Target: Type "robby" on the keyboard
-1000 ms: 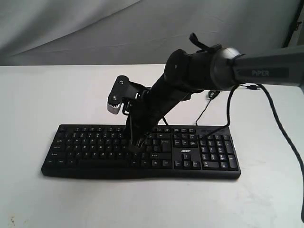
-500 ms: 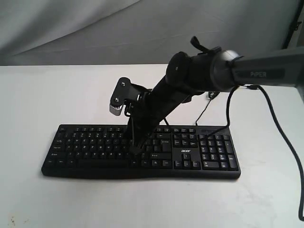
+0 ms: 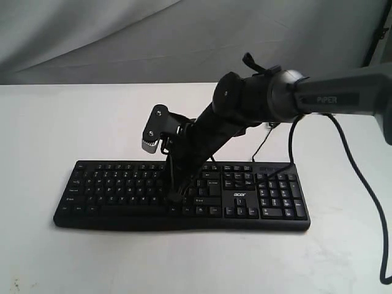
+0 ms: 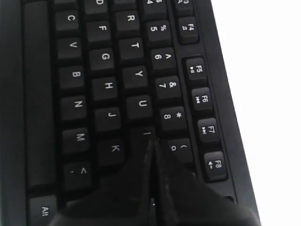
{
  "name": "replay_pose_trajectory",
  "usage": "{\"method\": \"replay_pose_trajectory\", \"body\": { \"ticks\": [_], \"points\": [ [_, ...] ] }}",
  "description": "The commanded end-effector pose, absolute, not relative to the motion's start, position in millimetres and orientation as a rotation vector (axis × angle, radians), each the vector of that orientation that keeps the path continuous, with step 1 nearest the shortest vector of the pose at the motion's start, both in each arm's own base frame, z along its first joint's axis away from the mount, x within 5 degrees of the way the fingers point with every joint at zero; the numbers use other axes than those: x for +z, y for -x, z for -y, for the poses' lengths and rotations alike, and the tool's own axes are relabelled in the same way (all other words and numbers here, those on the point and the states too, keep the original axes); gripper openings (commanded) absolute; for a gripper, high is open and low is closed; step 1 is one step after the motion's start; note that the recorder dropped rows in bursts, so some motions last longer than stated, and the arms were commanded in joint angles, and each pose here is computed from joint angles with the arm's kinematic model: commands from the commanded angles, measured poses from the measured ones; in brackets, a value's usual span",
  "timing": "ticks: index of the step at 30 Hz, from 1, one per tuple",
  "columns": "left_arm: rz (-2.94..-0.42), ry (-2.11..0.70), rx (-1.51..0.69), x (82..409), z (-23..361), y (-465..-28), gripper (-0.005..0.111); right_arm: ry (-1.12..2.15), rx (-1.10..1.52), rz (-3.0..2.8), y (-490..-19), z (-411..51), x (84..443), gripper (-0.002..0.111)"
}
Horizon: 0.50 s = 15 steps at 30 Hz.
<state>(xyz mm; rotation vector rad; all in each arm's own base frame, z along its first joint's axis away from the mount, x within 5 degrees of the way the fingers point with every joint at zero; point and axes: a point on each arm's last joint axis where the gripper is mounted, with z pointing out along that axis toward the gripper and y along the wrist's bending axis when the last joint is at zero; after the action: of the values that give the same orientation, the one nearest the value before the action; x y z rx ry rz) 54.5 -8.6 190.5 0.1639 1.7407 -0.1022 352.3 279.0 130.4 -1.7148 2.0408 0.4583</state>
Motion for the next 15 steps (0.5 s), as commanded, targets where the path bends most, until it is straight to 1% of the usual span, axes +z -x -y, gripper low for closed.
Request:
{"method": "replay_pose_trajectory", "body": {
  "ticks": [1, 15],
  "points": [
    [-1.735, -0.169, -0.104, 189.7, 8.8, -54.4, 0.000, 1.706, 0.447, -2.039, -354.1, -276.4, 130.2, 0.000],
    [-1.735, -0.169, -0.104, 189.7, 8.8, -54.4, 0.000, 1.712, 0.447, -2.047, -354.3, -276.4, 125.2, 0.000]
  ]
}}
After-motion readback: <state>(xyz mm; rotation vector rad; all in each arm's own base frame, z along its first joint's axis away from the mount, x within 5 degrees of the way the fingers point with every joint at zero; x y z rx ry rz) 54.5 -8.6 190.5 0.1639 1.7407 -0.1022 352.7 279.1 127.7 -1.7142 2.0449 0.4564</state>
